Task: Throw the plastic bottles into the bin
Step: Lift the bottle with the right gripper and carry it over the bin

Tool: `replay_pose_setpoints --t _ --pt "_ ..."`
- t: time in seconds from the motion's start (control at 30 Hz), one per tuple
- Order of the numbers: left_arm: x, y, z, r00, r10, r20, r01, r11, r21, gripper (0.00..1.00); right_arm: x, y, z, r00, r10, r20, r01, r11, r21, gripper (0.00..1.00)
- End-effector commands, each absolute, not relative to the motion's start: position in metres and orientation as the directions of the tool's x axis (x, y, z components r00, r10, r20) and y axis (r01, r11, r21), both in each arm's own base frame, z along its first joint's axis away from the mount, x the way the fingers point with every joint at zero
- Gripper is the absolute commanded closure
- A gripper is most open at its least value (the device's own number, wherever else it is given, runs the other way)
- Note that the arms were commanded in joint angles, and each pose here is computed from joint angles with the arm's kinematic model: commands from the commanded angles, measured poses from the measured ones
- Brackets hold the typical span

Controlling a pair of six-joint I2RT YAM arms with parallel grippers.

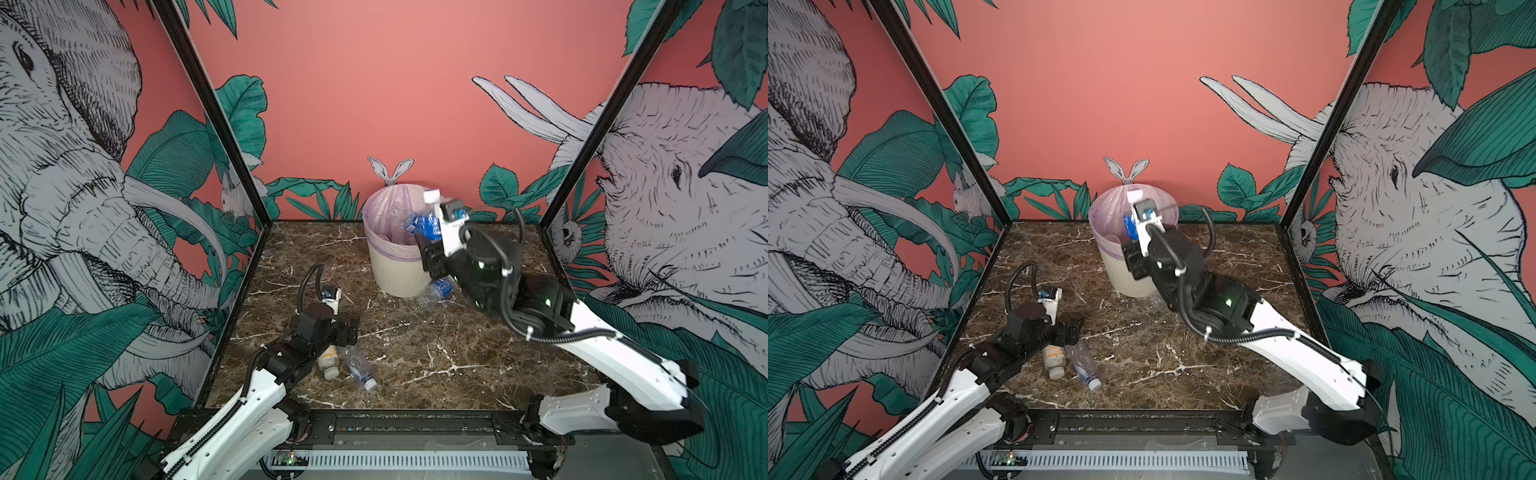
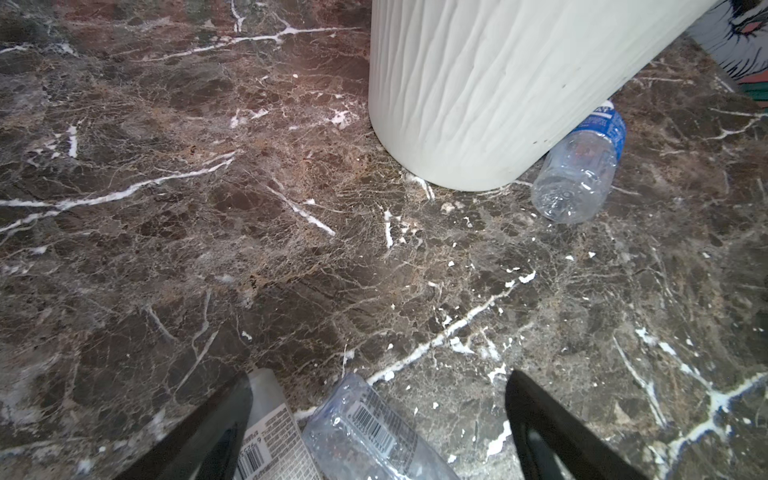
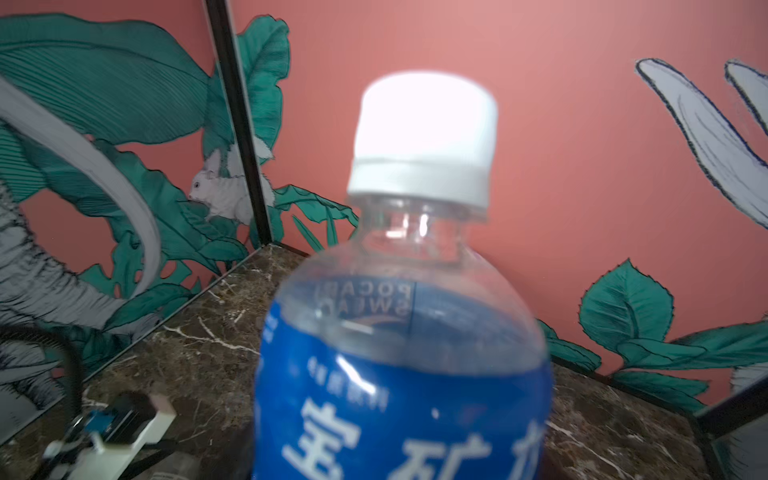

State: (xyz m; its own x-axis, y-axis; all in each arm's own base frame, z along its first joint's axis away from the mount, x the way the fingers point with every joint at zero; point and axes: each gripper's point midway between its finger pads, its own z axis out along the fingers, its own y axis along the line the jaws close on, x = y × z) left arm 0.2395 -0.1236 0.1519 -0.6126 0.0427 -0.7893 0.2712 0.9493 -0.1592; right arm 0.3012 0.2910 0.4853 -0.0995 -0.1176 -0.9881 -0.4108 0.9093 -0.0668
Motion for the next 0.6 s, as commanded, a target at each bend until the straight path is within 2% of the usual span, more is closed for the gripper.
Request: replay_pose_setpoints --t 0.0,0.1,0.23,0.37,0.57 --pt "0.238 -0.127 0.151 -0.613 0.005 -0.79 0.269 0.942 -0.203 0.04 0.365 0.315 0.478 -0.153 -0.178 -0.972 -0.45 0.888 -0.091 0.32" --pt "0.237 -0.128 0.15 -0.62 -0.005 -0.785 0.271 0.937 -0.22 0.04 0.424 0.308 0.468 -0.243 -0.16 -0.957 -0.344 0.936 -0.069 0.02" --pt "0.233 -0.125 0.156 -0.62 -0.005 -0.785 0.266 0.939 -0.216 0.03 0.444 0.29 0.479 -0.232 -0.118 -0.965 -0.275 0.96 -0.051 0.01" --pt "0.23 -0.12 0.161 -0.613 -0.003 -0.79 0.26 0.944 -0.205 0.03 0.431 0.29 0.496 -0.192 -0.078 -0.978 -0.317 0.948 -0.013 0.01" --pt "0.227 -0.115 0.159 -0.623 0.01 -0.782 0.247 0.951 -0.185 0.03 0.409 0.272 0.476 -0.227 -0.092 -0.97 -0.318 0.948 -0.016 0.01"
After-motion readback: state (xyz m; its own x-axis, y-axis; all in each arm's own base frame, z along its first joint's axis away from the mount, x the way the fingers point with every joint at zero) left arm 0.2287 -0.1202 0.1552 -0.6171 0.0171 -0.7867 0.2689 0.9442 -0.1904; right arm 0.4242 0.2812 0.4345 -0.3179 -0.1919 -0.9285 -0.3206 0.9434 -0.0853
